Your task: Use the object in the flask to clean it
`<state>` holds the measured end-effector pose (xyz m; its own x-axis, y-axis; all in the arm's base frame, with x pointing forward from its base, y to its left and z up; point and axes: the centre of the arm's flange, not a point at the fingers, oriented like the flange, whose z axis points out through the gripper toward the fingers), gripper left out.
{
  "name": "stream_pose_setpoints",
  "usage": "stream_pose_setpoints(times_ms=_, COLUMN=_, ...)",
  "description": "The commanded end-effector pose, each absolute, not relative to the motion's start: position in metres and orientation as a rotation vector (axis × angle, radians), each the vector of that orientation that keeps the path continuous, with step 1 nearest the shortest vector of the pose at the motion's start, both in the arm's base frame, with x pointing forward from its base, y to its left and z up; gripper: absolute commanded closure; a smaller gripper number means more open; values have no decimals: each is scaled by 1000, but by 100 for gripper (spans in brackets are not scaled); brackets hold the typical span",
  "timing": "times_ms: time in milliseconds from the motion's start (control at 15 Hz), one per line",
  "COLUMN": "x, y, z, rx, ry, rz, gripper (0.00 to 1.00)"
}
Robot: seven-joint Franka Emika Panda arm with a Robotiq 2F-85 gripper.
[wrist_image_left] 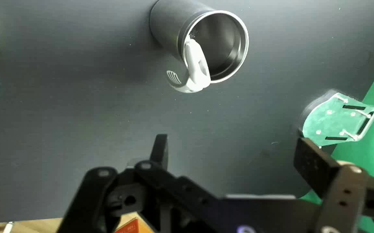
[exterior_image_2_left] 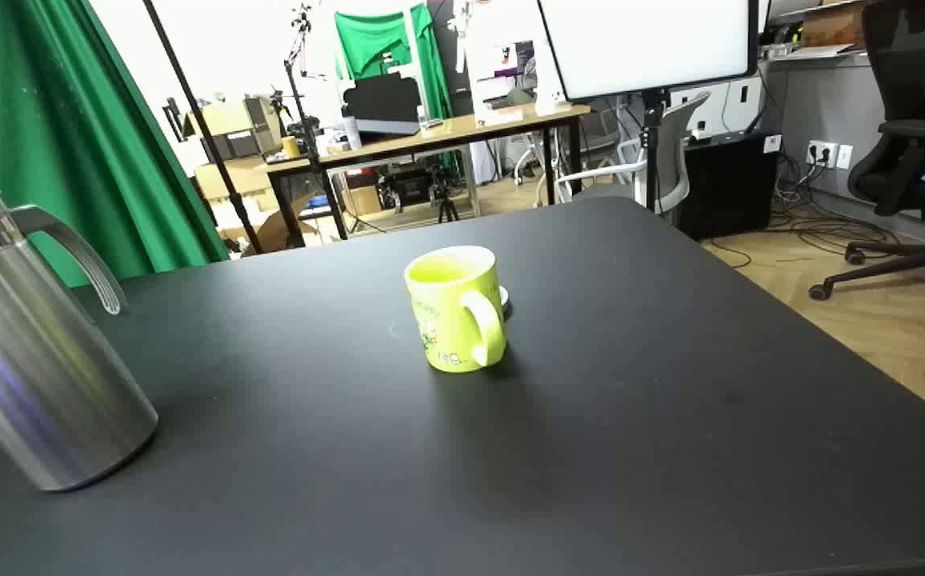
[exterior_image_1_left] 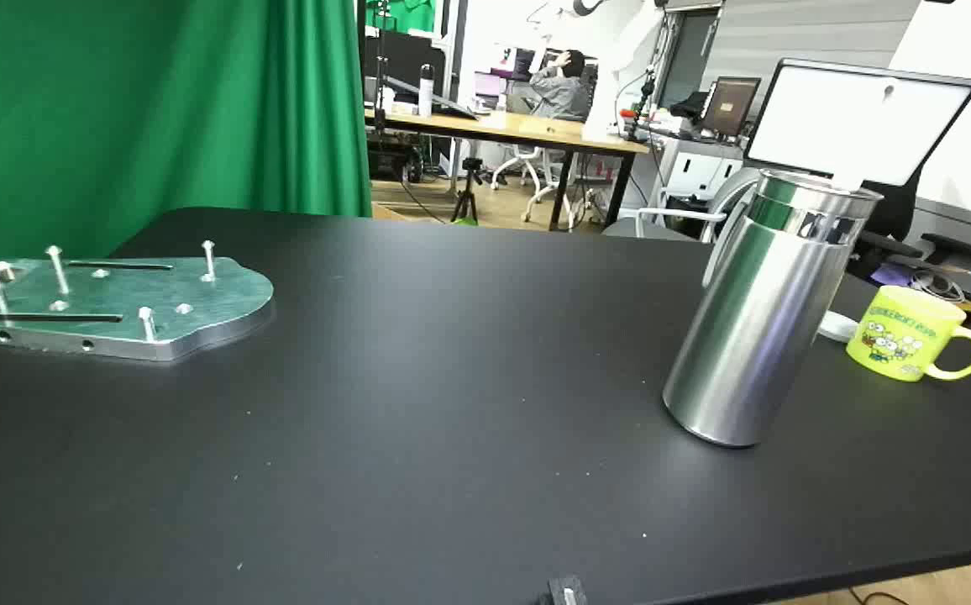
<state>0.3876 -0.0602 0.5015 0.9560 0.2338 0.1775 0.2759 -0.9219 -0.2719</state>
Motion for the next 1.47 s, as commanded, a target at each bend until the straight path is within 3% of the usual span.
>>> stream_pose_setpoints(times_ms=0, x=388, y=-60, z=502, rx=-2811, ry=-375, rz=-205, gripper=0)
stream_pose_setpoints(times_ms=600, x=388, y=-60, z=502, rx=-2811, ry=-376, rz=-207, gripper=0)
stream_pose_setpoints(times_ms=1400, x=395, y=-91, z=497, rx=-2497, ry=-1227, rz=238, gripper=0)
